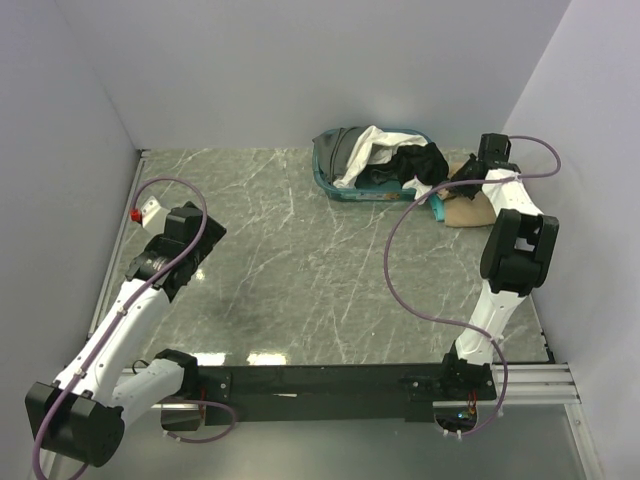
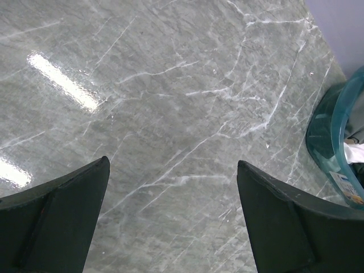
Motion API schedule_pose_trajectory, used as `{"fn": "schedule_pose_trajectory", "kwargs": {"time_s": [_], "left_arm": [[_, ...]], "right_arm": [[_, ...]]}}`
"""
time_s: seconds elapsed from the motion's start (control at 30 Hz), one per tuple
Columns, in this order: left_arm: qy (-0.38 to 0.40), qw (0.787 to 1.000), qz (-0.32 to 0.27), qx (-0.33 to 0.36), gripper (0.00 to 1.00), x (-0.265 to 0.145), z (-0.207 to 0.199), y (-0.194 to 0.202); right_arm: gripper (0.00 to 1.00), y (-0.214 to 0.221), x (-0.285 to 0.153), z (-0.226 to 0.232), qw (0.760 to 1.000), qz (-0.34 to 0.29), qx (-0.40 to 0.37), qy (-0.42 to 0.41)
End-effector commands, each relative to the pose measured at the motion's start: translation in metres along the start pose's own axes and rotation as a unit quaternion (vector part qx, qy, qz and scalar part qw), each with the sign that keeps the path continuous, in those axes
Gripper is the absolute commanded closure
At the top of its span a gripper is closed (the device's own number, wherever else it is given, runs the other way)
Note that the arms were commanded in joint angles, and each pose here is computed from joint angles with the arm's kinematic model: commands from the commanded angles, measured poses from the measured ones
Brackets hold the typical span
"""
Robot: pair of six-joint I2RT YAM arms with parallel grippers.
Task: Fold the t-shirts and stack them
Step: Neatly place the folded tshirt to the corner
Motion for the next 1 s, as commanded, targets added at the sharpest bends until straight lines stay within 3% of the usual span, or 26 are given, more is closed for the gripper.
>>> {"fn": "schedule_pose_trajectory", "kwargs": {"time_s": [0.0,0.33,0.7,0.97], "left_arm": [[0.010,1.000,-0.017,0.002,0.00,-0.001,-0.010,-0.008],[0.003,1.000,-0.014,0.004,0.01,0.003,-0.010,-0.006],[-0.012,1.000,-0.005,0.011,0.01,0.016,-0.014,-0.001],[-0.028,0.999,0.000,0.023,0.01,0.025,-0.018,0.003]], "right_arm": [[1.00,-0.037,-0.045,0.026,0.997,-0.065,-0.014,-0.044],[1.00,-0.053,-0.057,0.042,0.994,-0.061,-0.021,-0.090],[1.00,-0.084,-0.071,0.051,0.988,-0.100,-0.038,-0.111],[1.00,-0.104,-0.017,0.041,0.989,-0.085,-0.062,-0.103]]}}
Point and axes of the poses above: each gripper's point midway between its finger pads, its own x axis out along the fingers, its own z axis along the line the jaws close on, y = z × x, the point moved 5 cm from there along -x, back along the fingers, and after that the axes turned 12 degrees about -x, right-handed, at the moved point
